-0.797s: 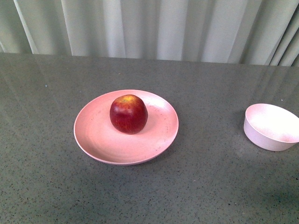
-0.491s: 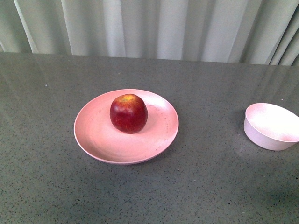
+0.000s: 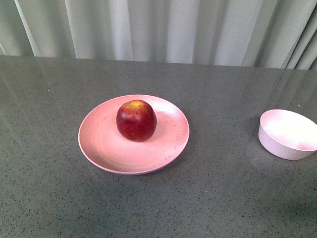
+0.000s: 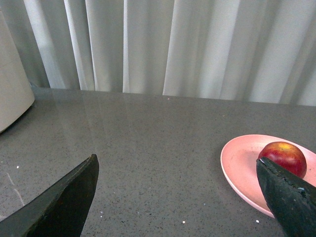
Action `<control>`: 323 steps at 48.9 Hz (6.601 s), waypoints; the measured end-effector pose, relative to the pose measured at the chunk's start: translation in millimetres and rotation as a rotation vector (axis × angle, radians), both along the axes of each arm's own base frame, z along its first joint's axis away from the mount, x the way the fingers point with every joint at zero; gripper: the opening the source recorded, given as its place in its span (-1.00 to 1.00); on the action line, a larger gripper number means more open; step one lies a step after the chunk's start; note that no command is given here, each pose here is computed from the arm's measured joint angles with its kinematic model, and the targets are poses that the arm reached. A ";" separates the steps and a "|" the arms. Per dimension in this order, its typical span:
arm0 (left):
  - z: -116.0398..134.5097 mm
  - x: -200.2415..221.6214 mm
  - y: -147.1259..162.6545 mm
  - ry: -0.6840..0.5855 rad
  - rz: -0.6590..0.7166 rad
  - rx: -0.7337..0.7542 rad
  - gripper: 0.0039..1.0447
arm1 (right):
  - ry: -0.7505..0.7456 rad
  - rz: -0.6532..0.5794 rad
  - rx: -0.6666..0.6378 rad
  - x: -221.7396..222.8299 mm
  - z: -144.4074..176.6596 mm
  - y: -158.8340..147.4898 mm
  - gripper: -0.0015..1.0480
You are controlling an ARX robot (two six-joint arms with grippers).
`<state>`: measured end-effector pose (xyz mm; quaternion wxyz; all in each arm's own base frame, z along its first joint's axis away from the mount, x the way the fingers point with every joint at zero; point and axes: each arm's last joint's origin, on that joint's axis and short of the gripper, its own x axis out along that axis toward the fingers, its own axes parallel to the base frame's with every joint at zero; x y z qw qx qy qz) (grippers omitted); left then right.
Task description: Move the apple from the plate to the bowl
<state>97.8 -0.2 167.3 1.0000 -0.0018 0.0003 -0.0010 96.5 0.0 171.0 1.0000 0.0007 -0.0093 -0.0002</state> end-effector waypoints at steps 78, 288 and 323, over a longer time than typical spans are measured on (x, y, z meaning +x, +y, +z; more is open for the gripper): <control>0.0 0.0 0.0 0.000 0.000 0.000 0.83 | 0.779 -0.195 0.349 251.6 -78.4 -33.5 -0.18; 0.0 0.0 0.0 0.000 0.000 0.000 0.83 | -0.005 0.000 0.004 15.7 3.3 0.0 -0.96; 0.0 0.0 0.0 0.000 0.000 0.000 0.83 | 0.000 0.000 0.002 0.1 0.0 0.0 -0.66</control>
